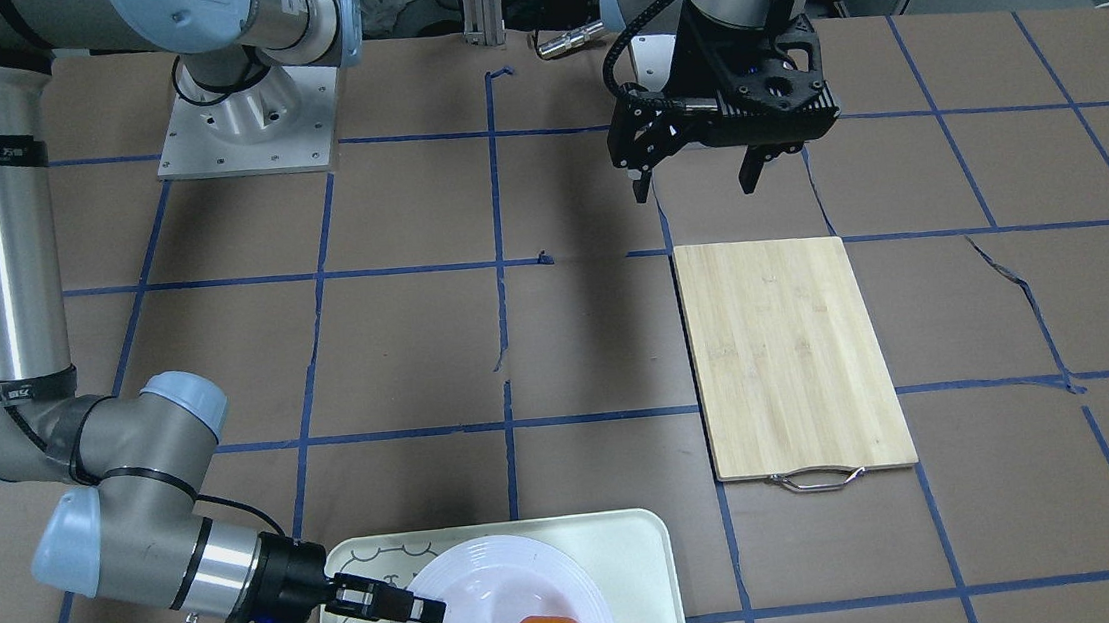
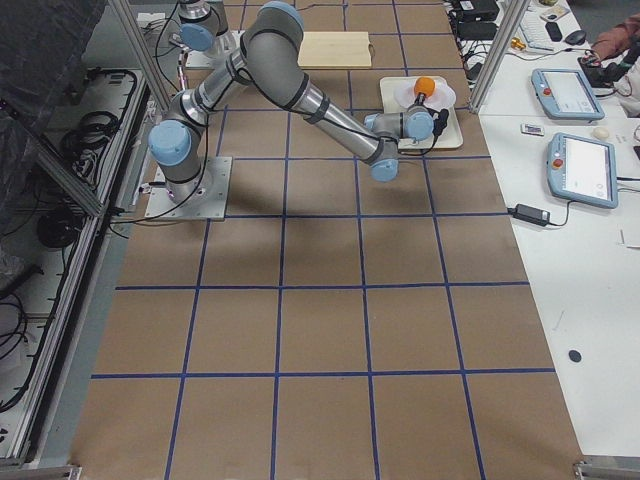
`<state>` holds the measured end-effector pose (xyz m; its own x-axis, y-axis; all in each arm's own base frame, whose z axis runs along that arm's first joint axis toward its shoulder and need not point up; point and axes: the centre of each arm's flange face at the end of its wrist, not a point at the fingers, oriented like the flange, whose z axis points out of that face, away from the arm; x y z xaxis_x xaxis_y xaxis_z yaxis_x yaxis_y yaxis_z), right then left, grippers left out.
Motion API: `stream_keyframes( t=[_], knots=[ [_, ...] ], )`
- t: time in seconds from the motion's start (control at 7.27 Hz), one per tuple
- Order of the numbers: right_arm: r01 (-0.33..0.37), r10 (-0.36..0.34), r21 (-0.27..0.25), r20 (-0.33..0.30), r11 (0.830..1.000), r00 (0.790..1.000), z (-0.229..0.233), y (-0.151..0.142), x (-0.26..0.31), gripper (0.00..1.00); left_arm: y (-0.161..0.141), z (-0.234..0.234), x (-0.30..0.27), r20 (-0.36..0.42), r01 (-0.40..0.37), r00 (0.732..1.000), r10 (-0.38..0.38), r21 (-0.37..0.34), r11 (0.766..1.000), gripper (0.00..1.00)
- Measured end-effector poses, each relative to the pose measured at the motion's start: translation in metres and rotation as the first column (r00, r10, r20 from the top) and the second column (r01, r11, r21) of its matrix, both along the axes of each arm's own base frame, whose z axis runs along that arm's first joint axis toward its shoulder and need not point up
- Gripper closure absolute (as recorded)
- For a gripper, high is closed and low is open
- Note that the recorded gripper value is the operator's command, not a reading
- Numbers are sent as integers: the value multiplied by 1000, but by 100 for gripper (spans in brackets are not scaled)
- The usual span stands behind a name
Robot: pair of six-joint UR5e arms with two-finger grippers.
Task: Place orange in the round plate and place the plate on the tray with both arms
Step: 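Lower the plate flat onto the tray with the right gripper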
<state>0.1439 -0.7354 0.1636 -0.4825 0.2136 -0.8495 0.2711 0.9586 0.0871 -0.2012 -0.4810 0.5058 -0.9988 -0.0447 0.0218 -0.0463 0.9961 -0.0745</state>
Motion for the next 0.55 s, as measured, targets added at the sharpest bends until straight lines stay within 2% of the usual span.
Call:
stream_keyframes(
  t=[0.14,0.28,0.55],
  knots=[
    [1,-1,10,0,1000,1000,-4,2,0,38,0,0,0,0,0,1000,0,0,1000,0],
    [2,-2,21,-4,1000,1000,-9,5,0,36,0,0,0,-1,-1,1000,1,0,1000,0],
    [6,-6,34,-12,999,1000,-12,10,-1,16,0,0,0,-1,-1,1000,1,0,1000,0]
  ],
)
